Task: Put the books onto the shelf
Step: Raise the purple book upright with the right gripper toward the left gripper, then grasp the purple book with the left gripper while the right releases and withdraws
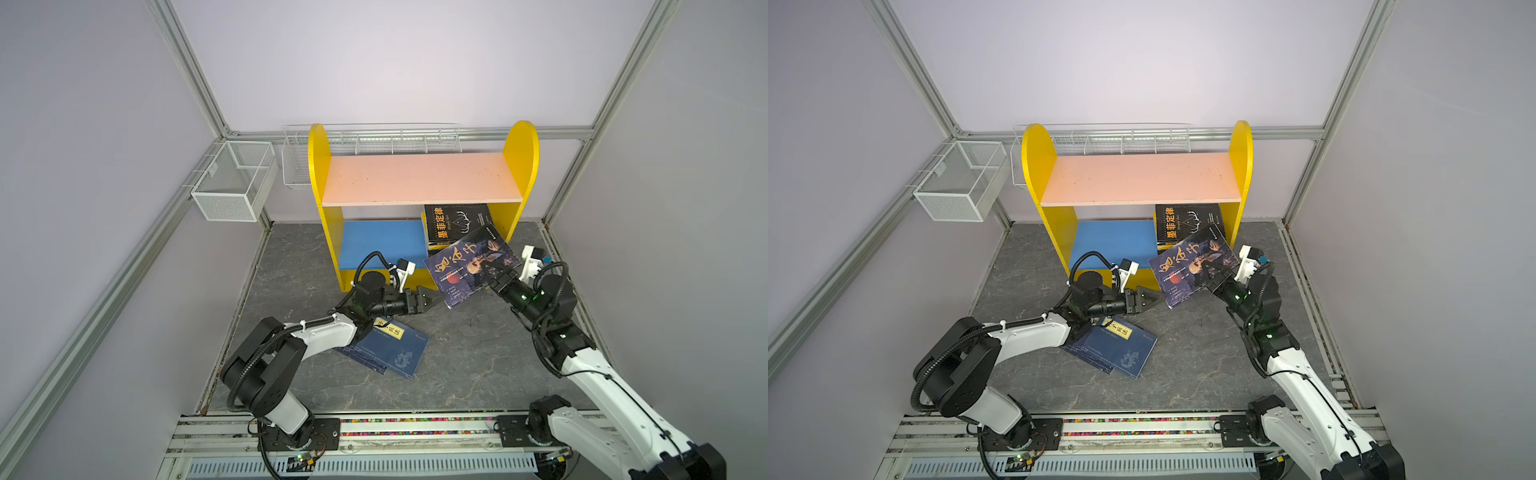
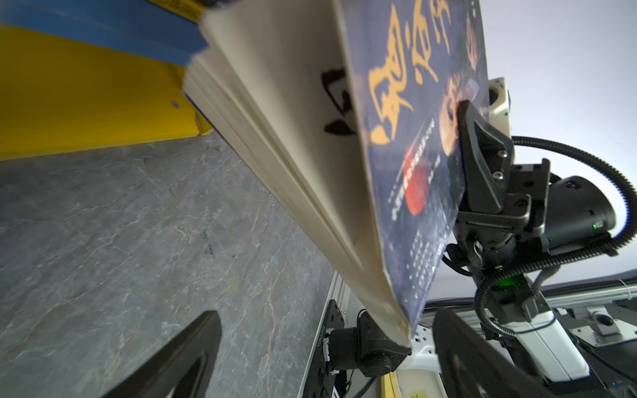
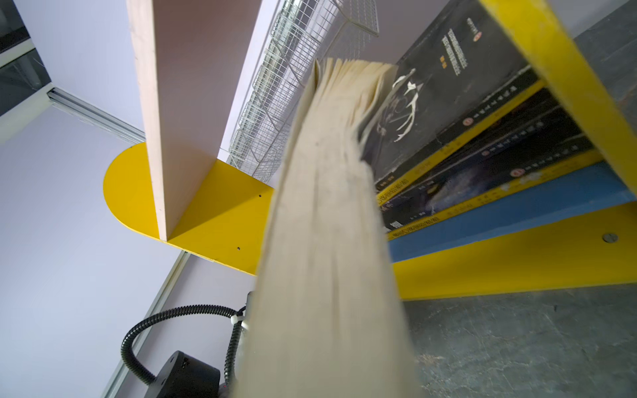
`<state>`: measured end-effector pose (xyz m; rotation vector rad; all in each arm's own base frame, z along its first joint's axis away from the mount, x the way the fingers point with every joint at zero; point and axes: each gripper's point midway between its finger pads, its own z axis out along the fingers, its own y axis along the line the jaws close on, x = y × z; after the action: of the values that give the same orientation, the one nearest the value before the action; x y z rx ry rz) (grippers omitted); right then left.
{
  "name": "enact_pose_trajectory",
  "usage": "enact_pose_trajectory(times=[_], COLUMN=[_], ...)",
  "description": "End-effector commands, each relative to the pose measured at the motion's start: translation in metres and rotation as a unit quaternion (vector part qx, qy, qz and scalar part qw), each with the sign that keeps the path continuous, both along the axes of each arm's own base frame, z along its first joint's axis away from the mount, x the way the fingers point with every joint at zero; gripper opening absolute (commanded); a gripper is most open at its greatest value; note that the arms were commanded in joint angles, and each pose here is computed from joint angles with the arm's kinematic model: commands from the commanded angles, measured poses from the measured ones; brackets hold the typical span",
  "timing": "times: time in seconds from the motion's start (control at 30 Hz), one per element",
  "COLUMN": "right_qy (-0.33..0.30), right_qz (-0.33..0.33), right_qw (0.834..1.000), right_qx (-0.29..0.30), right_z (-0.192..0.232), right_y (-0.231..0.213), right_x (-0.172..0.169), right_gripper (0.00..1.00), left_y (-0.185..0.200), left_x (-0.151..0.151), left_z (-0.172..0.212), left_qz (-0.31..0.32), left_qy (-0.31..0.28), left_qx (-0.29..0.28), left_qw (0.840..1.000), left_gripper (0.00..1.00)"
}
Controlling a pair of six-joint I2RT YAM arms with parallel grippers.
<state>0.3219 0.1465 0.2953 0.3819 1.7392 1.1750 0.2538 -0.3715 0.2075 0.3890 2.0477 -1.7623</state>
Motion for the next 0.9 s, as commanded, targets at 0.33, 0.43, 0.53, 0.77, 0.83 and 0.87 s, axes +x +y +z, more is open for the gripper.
enact_pose_trajectory(times=[0.33,0.43,0.53,0.77,0.83,0.87], right_qy=[-0.094,-0.095,-0.093,-0.062,-0.049,-0.043], right_qz=[0.025,0.027,0.025,0.015,0.013,0.013], right_qw=[0.992,0.992,0.993,0.997,0.998,0.999], right_qx=[0.075,0.078,0.072,0.042,0.035,0.032], right_z=[0.07,0.072,0.071,0.045,0.034,0.029], right_y=[0.022,0.025,0.026,0.024,0.023,0.023], right_x=[0.013,0.016,0.017,0.013,0.011,0.01], right_gripper=[0.06,0.06,0.06,0.06,0.06,0.06], left_y=[-0.02,-0.02,-0.018,0.004,0.017,0.025], left_x=[0.006,0.008,0.008,0.025,0.037,0.044], left_z=[0.04,0.046,0.051,0.066,0.07,0.074], left_qz=[-0.017,-0.015,-0.005,0.08,0.121,0.142], left_qy=[-0.048,-0.048,-0.051,-0.059,-0.055,-0.053], left_qx=[-0.052,-0.065,-0.073,-0.079,-0.083,-0.087], left_qw=[0.997,0.997,0.996,0.992,0.988,0.985], left_gripper=[0.69,0.62,0.51,0.08,0.0,0.0])
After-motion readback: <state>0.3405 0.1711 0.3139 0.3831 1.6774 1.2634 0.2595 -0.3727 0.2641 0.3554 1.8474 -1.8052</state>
